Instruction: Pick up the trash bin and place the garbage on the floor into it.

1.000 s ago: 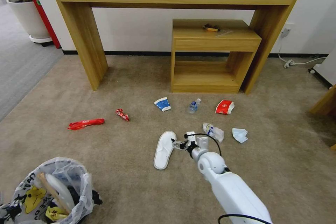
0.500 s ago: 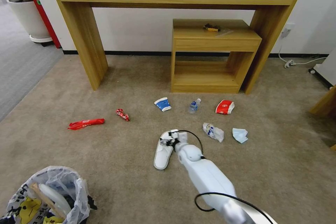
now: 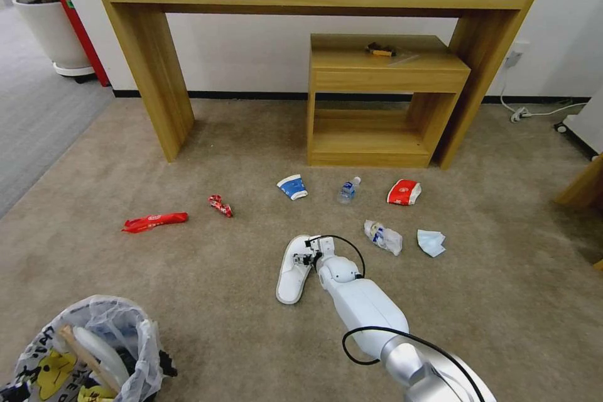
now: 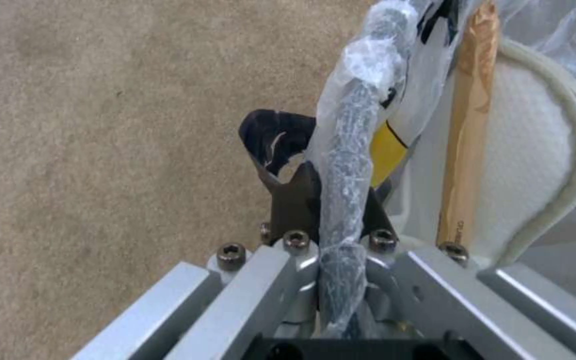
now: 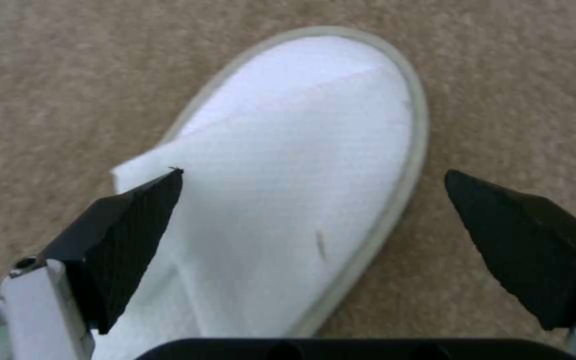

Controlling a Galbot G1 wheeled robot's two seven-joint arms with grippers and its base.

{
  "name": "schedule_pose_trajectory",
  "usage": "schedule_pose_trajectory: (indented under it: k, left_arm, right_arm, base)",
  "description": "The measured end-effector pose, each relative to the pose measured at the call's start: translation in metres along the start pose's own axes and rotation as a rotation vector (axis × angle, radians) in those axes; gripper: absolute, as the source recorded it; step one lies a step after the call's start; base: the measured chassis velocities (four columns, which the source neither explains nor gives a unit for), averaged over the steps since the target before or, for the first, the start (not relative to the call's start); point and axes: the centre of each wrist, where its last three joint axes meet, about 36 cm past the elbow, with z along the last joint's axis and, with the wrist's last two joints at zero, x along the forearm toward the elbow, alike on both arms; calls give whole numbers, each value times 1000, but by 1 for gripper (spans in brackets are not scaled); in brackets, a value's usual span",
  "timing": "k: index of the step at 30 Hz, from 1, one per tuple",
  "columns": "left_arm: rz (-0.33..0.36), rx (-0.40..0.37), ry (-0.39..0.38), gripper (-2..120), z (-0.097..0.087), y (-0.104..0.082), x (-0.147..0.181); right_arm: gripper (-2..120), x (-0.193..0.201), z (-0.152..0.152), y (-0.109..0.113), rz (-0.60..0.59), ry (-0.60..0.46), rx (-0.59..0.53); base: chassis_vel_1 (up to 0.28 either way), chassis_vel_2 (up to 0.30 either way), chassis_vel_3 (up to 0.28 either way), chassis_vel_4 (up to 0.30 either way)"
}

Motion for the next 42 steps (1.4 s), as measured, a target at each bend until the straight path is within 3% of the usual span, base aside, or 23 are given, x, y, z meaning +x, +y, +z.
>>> schedule_pose_trajectory:
  k: [5, 14, 29, 33, 38, 40, 42]
  left_arm:
    - [4, -5, -6, 0, -1, -3, 1]
    - [3, -7, -10, 0, -1, -4, 5]
    - [13, -17, -18, 0, -4, -9, 5]
    - [18, -25, -22, 0, -6, -11, 7]
    - [20, -30, -24, 0, -7, -12, 8]
    - [23, -34, -27, 0, -8, -13, 9]
    - [26, -36, -28, 0, -9, -15, 9]
  right_arm:
    - [100, 0, 7, 4, -70, -3, 35]
    - [95, -4, 18, -5, -67, 20, 64]
    - [41, -4, 21, -6, -78, -4, 94]
    - [22, -5, 24, -8, -74, 2, 92]
    - [10, -5, 26, -9, -68, 1, 93]
    - [0, -5, 27, -10, -65, -2, 97]
    - [0, -5, 28, -10, -63, -8, 103]
  base:
    - [0, 0, 0, 0]
    - [0, 0, 0, 0]
    - [0, 0, 0, 0]
    - [0, 0, 0, 0]
    - [0, 0, 0, 0]
    - [0, 0, 0, 0]
    - [0, 0, 0, 0]
